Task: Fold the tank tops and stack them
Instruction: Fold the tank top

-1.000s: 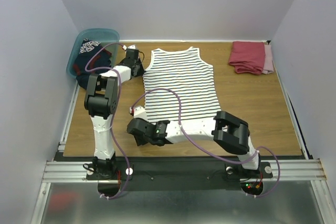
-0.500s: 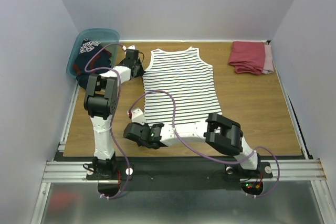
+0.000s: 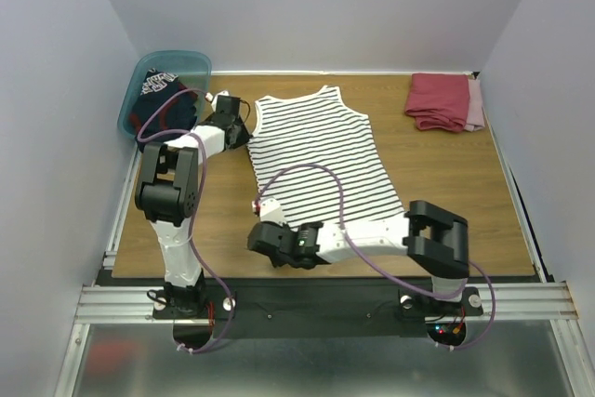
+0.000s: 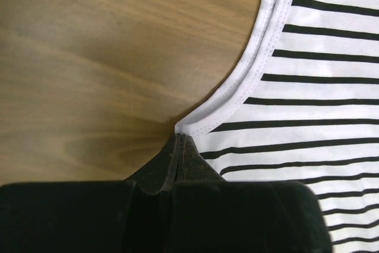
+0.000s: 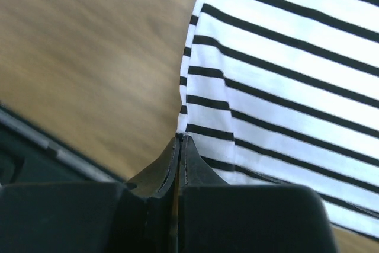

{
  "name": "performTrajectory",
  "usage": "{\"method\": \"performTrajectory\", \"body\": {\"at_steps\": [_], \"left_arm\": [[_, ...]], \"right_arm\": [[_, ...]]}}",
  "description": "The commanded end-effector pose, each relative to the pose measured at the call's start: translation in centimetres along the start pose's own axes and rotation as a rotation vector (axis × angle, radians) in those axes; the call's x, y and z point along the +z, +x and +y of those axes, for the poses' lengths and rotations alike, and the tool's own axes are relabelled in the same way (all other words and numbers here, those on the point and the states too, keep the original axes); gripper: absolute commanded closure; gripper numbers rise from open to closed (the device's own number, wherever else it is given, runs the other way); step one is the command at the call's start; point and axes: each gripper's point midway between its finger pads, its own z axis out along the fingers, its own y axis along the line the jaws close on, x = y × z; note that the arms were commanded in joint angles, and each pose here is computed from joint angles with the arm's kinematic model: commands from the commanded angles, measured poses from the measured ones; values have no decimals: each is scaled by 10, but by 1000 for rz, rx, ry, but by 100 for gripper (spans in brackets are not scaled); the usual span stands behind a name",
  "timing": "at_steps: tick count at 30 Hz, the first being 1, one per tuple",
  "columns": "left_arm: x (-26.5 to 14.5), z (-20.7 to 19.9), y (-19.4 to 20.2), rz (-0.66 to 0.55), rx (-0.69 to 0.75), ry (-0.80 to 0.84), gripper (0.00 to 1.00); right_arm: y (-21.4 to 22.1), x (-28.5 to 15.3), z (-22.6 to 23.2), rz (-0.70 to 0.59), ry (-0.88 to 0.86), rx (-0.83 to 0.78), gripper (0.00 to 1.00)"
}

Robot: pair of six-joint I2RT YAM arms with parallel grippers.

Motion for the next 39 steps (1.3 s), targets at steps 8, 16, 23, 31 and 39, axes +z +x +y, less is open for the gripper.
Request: {"method": "performTrajectory", "body": {"at_steps": [8, 16, 23, 31, 39], "left_arm": [[-45, 12, 3, -68, -143, 5, 100], [-54, 16, 9, -77, -160, 10, 100], [-72, 28, -11, -149, -189, -64, 100], [-76, 1, -29, -151, -153, -43, 100], [-58, -46, -22, -120, -81, -41, 100]], "right_arm": [[24, -69, 5, 64, -248, 52, 100], [21, -69, 25, 89, -304, 60, 100], [6, -76, 43, 76, -364, 60, 100], [-2, -86, 28, 24, -332, 96, 100], [-7, -92, -11, -23, -268, 189, 100]]}}
